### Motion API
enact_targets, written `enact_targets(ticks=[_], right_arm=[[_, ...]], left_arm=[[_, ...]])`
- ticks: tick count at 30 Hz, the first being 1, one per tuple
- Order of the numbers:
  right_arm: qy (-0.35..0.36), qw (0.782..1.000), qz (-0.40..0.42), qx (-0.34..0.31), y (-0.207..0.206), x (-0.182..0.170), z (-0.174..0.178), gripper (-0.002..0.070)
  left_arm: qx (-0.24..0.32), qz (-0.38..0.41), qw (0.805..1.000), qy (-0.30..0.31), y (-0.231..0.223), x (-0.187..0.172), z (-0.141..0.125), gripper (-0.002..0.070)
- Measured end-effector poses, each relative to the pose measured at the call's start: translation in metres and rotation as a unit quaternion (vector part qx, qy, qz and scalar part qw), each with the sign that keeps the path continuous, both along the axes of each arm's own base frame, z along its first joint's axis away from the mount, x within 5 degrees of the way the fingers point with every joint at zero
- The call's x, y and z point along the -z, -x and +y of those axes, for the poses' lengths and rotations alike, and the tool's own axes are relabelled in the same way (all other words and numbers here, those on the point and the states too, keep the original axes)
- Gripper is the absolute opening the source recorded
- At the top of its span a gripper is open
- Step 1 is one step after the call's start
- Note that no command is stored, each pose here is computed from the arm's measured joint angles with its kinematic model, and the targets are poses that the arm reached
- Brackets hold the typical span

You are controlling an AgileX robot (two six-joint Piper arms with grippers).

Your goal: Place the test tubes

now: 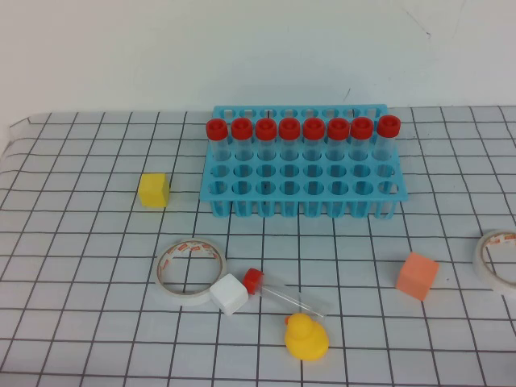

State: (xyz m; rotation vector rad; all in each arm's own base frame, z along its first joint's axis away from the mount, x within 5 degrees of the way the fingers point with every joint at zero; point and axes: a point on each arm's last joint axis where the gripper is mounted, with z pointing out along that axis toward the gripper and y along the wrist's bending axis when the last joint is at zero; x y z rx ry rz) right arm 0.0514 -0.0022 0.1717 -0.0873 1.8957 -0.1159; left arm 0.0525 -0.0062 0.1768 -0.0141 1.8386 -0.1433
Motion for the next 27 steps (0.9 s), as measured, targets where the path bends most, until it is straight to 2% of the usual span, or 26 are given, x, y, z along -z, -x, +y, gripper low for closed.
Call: enact_targets(ticks=[27], right_arm=[[0.0,1.0,0.0,0.0,0.0,0.0,0.0,-0.0001]], left_arm=[[0.001,0.0,1.0,-0.004,0.0,0.0,0.0,-0.0001]])
